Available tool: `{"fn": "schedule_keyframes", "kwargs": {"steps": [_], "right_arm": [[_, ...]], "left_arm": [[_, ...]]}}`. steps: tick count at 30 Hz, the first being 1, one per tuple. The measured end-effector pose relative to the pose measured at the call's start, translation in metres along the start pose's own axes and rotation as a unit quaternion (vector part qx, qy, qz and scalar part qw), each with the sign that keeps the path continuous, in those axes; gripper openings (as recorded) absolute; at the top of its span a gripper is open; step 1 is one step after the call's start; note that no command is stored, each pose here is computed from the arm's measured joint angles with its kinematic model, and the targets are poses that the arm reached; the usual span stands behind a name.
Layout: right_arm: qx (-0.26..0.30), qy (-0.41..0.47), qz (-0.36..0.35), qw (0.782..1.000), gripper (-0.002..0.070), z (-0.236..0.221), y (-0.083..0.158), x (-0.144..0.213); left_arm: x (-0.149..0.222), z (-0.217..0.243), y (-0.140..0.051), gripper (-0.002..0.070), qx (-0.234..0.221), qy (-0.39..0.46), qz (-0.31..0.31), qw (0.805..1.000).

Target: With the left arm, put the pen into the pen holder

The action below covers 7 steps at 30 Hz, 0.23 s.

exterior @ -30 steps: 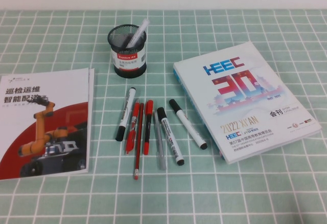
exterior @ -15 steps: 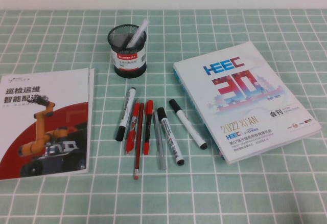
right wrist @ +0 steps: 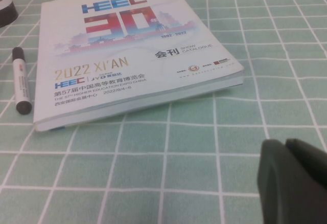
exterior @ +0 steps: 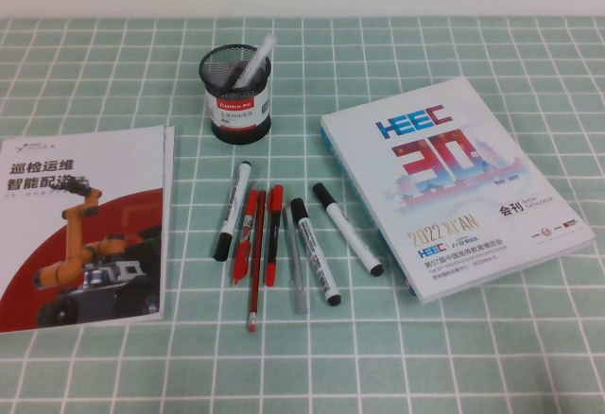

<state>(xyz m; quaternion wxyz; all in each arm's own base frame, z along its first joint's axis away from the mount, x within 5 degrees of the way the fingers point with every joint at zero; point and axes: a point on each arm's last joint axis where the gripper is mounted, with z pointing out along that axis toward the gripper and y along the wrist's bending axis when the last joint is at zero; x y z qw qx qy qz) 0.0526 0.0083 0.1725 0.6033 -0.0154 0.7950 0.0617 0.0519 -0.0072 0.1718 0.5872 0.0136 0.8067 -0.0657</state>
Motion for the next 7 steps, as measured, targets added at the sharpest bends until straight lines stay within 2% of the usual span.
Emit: {"fn": "schedule_keyframes", "kwargs": {"steps": [7], "right_arm": [[0.000, 0.000, 0.000, 1.000, -0.0020, 0.0000, 0.0000, 0.0000]], "left_arm": [[-0.0003, -0.0002, 0.0000, 0.0000, 0.000, 0.000, 0.000, 1.000]]}}
